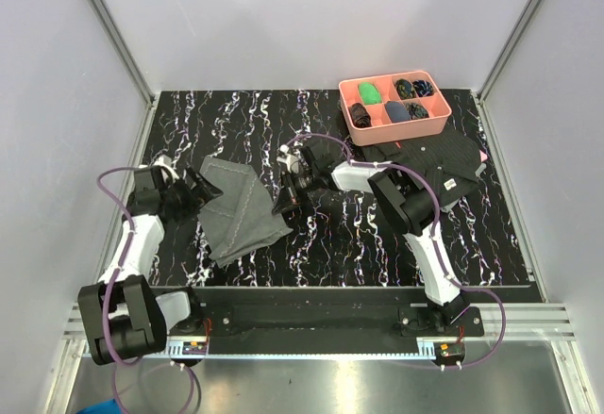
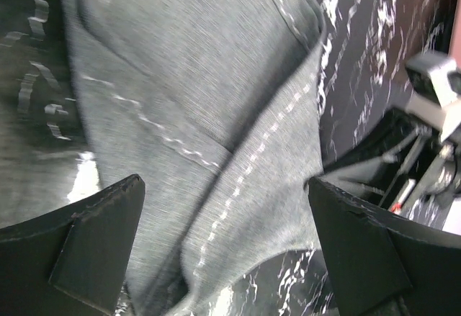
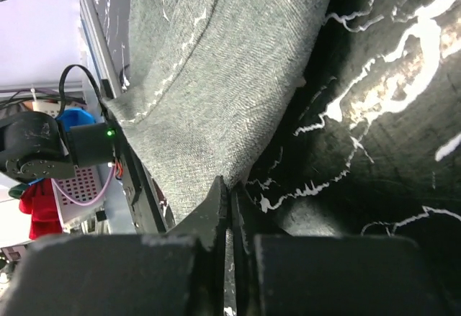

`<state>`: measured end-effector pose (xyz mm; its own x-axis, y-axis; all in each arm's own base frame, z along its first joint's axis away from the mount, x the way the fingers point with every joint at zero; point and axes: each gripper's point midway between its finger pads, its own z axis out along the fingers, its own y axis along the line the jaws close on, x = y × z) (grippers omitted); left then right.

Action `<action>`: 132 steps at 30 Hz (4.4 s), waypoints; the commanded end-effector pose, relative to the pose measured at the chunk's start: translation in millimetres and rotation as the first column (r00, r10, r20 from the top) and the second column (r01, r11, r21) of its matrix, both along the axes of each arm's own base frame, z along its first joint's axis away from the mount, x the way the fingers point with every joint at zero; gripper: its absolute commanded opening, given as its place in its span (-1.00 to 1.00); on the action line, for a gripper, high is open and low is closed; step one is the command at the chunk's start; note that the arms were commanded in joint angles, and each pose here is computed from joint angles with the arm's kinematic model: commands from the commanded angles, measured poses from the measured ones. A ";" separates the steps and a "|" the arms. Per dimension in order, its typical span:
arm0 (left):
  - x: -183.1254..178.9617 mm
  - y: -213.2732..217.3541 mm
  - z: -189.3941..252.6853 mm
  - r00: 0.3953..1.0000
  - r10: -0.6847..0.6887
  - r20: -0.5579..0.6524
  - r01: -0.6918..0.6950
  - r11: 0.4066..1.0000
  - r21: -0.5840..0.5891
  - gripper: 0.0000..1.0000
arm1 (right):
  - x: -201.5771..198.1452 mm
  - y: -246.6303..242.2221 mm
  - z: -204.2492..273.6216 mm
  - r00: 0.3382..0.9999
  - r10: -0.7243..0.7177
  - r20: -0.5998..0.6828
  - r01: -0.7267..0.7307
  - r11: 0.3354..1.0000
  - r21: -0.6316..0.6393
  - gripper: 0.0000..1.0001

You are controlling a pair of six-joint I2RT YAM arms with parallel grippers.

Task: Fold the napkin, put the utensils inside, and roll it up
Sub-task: Fold the napkin

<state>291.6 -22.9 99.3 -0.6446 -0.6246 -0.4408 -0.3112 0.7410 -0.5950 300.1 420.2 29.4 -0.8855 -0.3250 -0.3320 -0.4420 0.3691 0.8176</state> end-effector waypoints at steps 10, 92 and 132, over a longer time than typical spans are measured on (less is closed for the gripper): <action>19.8 -72.8 6.4 0.981 -0.191 0.045 0.187 0.979 0.080 0.97 | 18.8 -107.9 1.3 0.967 -0.255 0.012 0.255 0.964 -0.080 -1.00; -43.9 -146.0 -40.9 0.907 -0.411 -0.094 0.355 0.865 -0.355 -0.41 | -69.7 -96.6 76.6 0.804 0.008 0.595 0.214 0.929 -0.302 0.67; -49.2 -81.8 -33.9 0.972 -0.225 -0.064 0.207 0.957 -0.203 0.82 | -81.1 -15.2 95.4 0.658 0.064 0.750 0.154 0.964 -0.217 0.77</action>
<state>246.0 -82.8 65.3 -0.7644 -0.5967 -0.2441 -0.2861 0.6533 -0.7010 213.0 434.2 92.4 -0.4423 -0.4961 -0.7472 -0.8587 0.4746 0.1932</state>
